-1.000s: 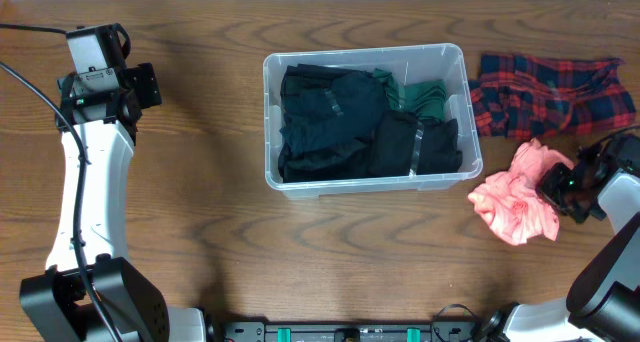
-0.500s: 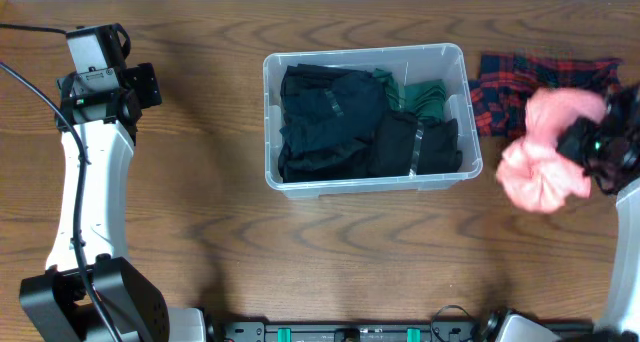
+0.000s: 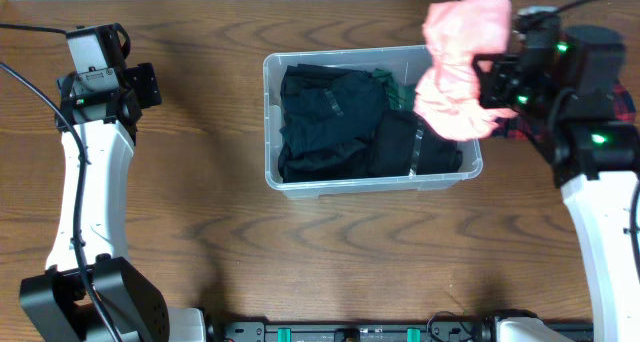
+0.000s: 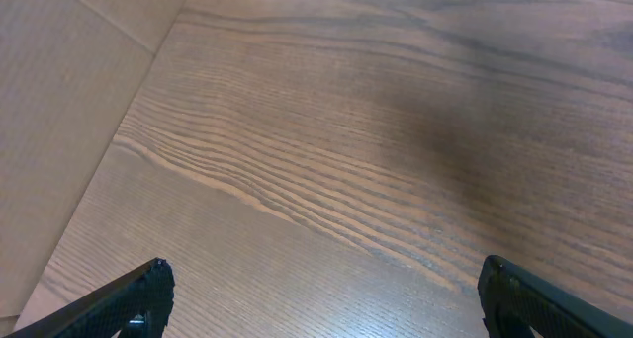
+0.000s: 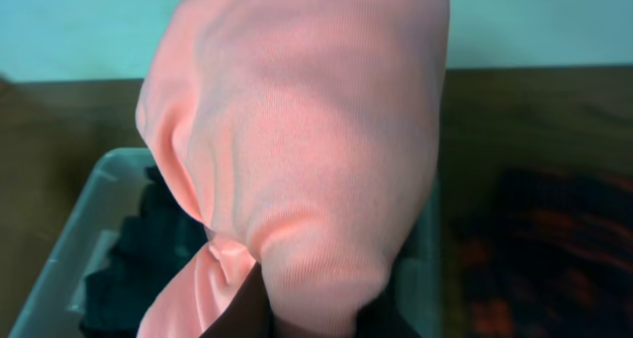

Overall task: Pack container
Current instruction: 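Lift the pink shirt and carry it left over the bin, then lower the pink shirt into the bin and open the right gripper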

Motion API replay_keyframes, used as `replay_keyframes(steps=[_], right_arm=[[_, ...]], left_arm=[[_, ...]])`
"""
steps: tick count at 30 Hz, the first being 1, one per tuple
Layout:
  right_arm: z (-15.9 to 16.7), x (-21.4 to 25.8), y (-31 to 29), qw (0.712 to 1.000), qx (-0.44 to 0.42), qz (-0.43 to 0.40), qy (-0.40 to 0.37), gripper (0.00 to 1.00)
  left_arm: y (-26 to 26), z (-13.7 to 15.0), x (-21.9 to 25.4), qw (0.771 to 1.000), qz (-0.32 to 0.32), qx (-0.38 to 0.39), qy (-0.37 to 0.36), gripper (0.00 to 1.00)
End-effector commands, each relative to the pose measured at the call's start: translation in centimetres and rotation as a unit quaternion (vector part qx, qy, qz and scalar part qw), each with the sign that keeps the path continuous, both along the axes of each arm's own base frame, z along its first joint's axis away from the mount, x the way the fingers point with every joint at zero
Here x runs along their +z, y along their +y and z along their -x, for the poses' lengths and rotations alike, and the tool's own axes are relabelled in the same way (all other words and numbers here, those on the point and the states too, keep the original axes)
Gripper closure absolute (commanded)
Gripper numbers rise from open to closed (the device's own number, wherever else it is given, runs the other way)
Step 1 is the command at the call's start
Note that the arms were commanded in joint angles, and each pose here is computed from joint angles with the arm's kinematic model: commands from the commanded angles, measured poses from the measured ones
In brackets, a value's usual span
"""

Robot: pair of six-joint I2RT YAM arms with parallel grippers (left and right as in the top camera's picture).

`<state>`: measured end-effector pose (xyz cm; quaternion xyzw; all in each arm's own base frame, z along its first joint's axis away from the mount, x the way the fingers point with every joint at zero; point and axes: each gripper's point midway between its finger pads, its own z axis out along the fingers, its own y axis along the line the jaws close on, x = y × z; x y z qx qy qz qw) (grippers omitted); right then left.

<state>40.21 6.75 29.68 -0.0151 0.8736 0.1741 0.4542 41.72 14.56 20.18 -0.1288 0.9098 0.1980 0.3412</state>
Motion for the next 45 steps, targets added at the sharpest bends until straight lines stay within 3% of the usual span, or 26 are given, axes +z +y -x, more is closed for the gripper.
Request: replay_keyframes(steps=[1, 10, 22, 29, 45], right_arm=[[-1.1, -0.9, 2.8, 0.999, 0.037, -0.002, 0.006, 0.99], [-2.5, -7.9, 5.8, 0.993, 0.048, -0.017, 0.105, 0.99], [-1.5, -14.2, 5.7, 0.974, 0.018, -0.033, 0.223, 0.99], [-0.4, -14.9, 5.7, 0.967, 0.016, -0.036, 0.251, 0.99], [-0.9, -17.0, 2.7, 0.967, -0.019, 0.056, 0.246, 0.97]], left_arm=[[0.3, 0.1, -0.1, 1.000, -0.001, 0.009, 0.002, 0.02], [0.3, 0.1, -0.1, 1.000, -0.001, 0.009, 0.002, 0.02], [0.3, 0.1, -0.1, 1.000, -0.001, 0.009, 0.002, 0.02], [0.3, 0.1, -0.1, 1.000, -0.001, 0.009, 0.002, 0.02], [0.3, 0.1, -0.1, 1.000, -0.001, 0.009, 0.002, 0.02]])
